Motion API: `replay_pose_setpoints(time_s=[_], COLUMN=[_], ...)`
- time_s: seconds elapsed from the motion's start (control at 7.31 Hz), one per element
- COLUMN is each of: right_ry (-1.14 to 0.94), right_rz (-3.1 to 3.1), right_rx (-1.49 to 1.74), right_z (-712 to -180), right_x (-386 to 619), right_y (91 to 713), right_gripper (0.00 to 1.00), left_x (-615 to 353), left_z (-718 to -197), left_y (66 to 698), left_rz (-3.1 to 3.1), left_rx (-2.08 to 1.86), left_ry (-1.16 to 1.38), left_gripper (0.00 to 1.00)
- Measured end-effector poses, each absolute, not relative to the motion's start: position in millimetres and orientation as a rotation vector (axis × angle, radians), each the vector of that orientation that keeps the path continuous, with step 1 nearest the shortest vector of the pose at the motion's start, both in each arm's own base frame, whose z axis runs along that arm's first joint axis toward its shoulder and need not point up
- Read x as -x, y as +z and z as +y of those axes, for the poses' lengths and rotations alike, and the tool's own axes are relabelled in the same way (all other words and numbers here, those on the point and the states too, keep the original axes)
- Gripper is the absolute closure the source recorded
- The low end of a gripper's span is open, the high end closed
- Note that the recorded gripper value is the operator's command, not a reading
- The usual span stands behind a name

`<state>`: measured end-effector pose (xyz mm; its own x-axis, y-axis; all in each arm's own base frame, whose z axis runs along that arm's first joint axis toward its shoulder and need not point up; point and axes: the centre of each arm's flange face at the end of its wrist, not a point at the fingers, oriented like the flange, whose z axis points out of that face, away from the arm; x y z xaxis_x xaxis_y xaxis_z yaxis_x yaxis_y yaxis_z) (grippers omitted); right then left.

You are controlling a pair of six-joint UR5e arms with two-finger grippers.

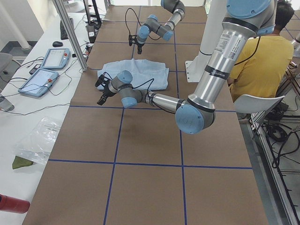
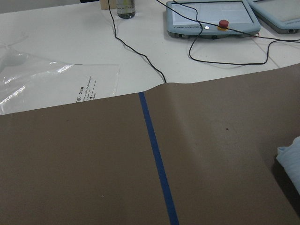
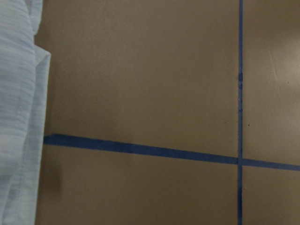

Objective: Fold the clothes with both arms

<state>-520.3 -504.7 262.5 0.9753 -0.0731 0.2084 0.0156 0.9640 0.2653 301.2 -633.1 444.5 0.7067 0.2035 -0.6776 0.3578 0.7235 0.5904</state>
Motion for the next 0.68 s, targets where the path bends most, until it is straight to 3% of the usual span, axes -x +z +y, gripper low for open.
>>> replay_pose_setpoints(time_s=[0.41, 0.68], right_ry=[0.1, 0.236], right_rz=[-0.544, -0.799], right_rx=[-0.304, -0.316], right_z=[-467, -436], right_x=[461, 435], right_y=[198, 195], right_gripper=[0.0, 0.0], left_x=[-294, -280], left_z=[-601, -528], left_y=[421, 386], left_rz=[0.929, 1.115], left_rx=[-0.733, -0.64], left_ry=[-0.07, -0.08], left_gripper=[0.0, 0.0])
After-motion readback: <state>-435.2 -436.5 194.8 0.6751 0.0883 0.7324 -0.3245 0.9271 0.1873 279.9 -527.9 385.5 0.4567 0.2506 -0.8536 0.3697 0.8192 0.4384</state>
